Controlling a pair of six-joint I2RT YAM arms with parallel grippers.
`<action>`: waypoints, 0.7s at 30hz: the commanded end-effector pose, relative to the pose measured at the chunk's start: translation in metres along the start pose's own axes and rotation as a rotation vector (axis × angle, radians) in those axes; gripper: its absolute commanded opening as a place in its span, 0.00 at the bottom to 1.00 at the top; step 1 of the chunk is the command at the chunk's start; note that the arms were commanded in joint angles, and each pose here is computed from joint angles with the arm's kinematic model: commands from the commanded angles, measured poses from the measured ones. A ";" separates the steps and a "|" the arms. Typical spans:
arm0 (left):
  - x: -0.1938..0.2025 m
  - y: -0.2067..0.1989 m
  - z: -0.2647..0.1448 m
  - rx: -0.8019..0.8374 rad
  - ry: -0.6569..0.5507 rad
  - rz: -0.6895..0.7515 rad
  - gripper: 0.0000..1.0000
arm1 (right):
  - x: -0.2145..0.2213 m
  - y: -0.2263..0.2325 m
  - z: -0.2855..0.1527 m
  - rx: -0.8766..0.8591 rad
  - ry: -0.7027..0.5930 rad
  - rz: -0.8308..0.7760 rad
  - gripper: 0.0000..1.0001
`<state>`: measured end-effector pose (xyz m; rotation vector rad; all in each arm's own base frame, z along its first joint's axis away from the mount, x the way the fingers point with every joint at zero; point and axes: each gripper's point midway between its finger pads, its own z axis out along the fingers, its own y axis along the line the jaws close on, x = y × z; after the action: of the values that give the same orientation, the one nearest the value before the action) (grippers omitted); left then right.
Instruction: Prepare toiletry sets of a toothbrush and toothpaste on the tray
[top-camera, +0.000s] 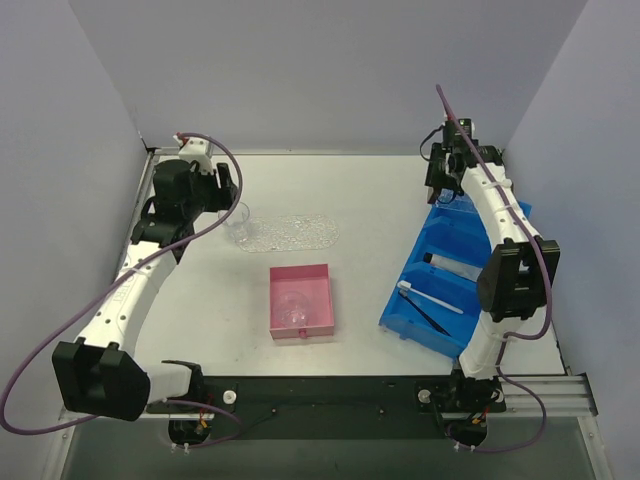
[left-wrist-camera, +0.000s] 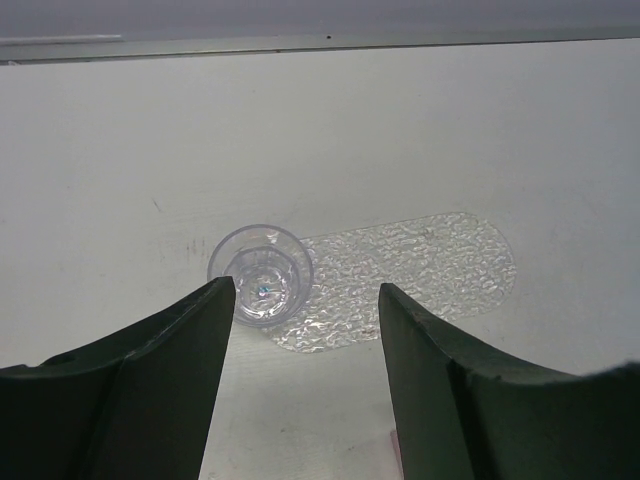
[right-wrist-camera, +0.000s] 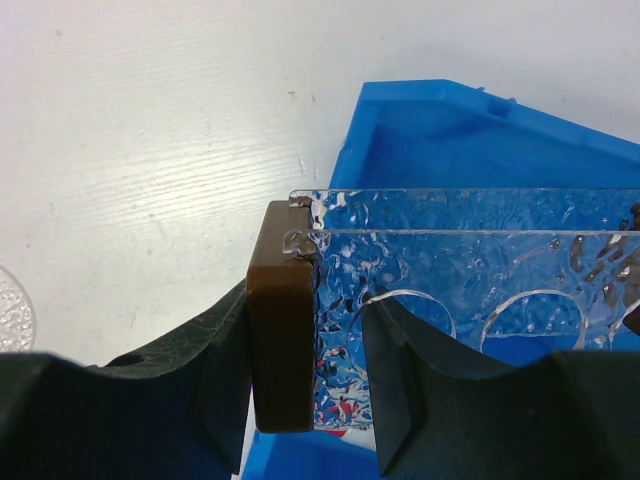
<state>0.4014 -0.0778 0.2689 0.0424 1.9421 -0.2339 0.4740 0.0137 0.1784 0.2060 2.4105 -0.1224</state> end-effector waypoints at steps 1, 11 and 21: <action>-0.025 -0.027 -0.013 0.112 -0.104 0.061 0.69 | -0.043 0.009 -0.063 -0.011 -0.158 -0.015 0.00; -0.034 -0.018 -0.024 0.031 -0.147 0.053 0.69 | -0.036 0.078 -0.106 -0.168 -0.193 0.008 0.00; -0.039 0.035 -0.035 -0.241 -0.180 0.000 0.69 | -0.007 0.194 -0.106 -0.292 -0.144 -0.012 0.00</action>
<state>0.3887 -0.0671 0.2868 -0.0111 1.8664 -0.1327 0.4356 0.1868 0.2423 -0.0064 2.3064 0.1626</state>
